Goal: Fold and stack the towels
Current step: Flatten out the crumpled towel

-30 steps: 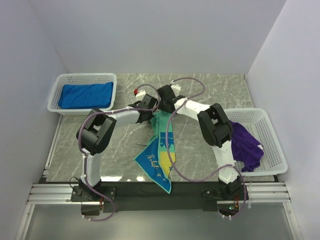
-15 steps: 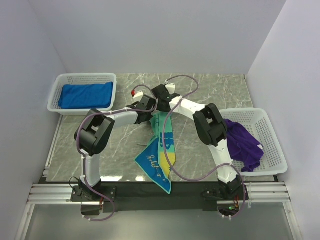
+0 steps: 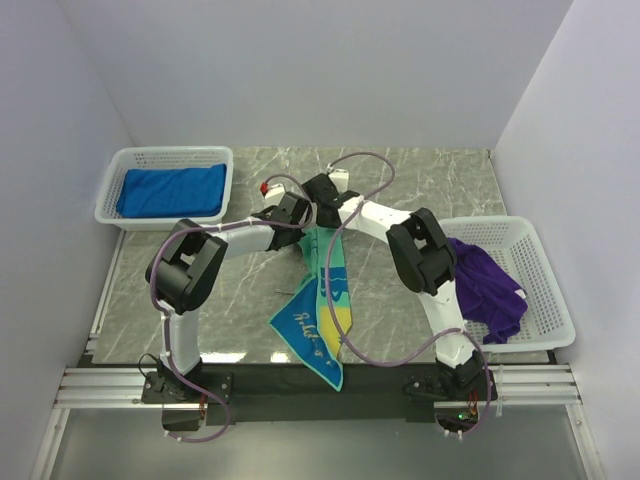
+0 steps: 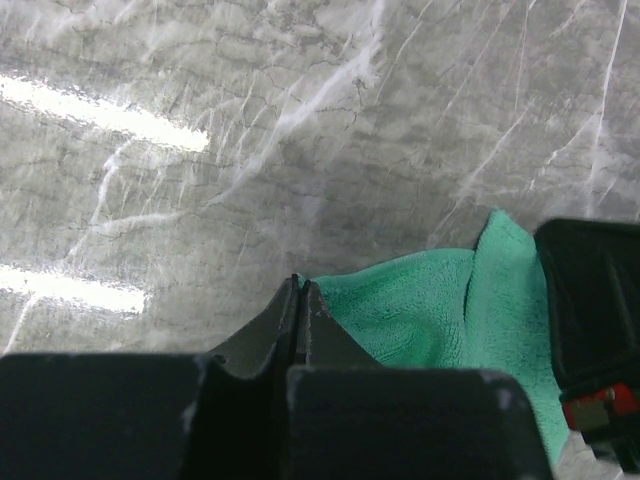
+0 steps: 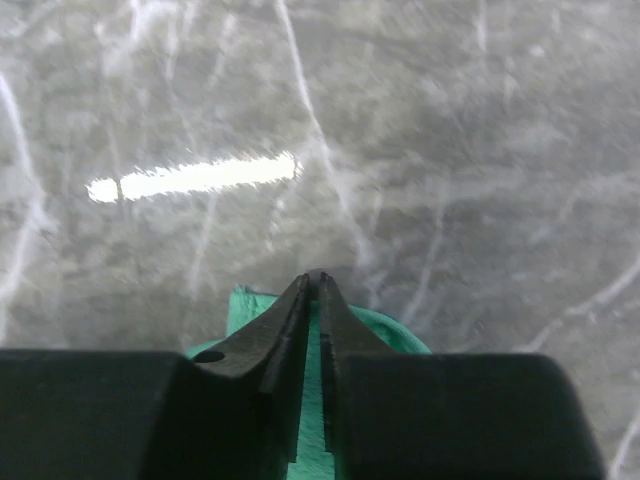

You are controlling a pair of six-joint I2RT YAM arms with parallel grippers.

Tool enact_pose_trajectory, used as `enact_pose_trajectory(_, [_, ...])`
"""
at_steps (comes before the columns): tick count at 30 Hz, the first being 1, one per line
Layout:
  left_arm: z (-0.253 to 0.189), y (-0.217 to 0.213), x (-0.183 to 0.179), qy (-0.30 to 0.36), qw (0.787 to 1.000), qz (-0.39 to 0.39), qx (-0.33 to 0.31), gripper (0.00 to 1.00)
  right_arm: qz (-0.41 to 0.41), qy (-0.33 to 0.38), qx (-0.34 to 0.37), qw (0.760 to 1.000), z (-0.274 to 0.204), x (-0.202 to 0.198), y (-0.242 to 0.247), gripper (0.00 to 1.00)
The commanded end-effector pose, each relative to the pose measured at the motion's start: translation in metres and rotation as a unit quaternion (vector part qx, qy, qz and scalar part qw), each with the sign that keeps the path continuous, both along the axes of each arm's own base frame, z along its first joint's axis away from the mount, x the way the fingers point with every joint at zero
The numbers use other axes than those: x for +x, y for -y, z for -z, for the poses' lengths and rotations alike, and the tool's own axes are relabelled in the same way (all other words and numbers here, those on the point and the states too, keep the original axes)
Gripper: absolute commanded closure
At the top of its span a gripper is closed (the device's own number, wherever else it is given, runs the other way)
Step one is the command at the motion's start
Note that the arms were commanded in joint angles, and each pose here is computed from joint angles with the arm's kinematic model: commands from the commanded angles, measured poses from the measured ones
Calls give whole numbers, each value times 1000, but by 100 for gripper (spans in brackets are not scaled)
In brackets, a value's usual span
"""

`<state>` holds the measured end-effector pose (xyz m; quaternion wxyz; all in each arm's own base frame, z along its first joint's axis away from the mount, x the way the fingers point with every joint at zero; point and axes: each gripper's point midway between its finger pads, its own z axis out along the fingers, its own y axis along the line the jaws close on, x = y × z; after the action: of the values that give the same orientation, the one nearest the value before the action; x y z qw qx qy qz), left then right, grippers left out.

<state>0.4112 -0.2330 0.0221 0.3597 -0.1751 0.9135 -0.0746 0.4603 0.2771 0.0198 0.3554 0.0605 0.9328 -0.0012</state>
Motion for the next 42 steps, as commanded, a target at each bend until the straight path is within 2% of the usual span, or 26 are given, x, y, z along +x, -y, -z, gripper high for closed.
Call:
enact_pose_trajectory(1, [54, -24, -63, -125, 989, 37, 75, 99, -10, -27, -36, 999, 7, -30, 14, 88])
enact_pose_trajectory(4, [55, -26, -63, -127, 988, 36, 78, 99, 7, -26, -37, 999, 7, -31, 39, 97])
enact_pose_trajectory(12, [51, -26, -62, -124, 989, 36, 79, 99, 43, -18, -21, 999, -7, -35, 85, 99])
enact_pose_trajectory(15, [48, -26, -61, -120, 989, 36, 76, 99, 18, 13, -5, 1000, -35, -39, 84, 90])
enact_pose_trajectory(16, [48, -26, -62, -120, 989, 37, 76, 99, -1, 27, 4, 1000, -45, -42, 72, 80])
enact_pose_trajectory(18, [46, -26, -60, -116, 990, 36, 75, 99, -19, 44, 7, 999, -64, -56, 67, 70])
enact_pose_trajectory(19, [45, -25, -60, -116, 990, 37, 76, 99, -26, 51, 14, 998, -71, -60, 62, 61])
enact_pose_trajectory(22, [43, -26, -59, -113, 990, 35, 76, 99, -78, 63, 35, 994, -88, -89, 34, 51])
enact_pose_trajectory(28, [41, -30, -60, -110, 990, 31, 81, 99, -139, 39, 58, 988, -78, -137, -11, 48])
enact_pose_trajectory(42, [42, -33, -49, -109, 990, 24, 88, 99, -164, -16, 12, 986, -23, -162, -24, 50])
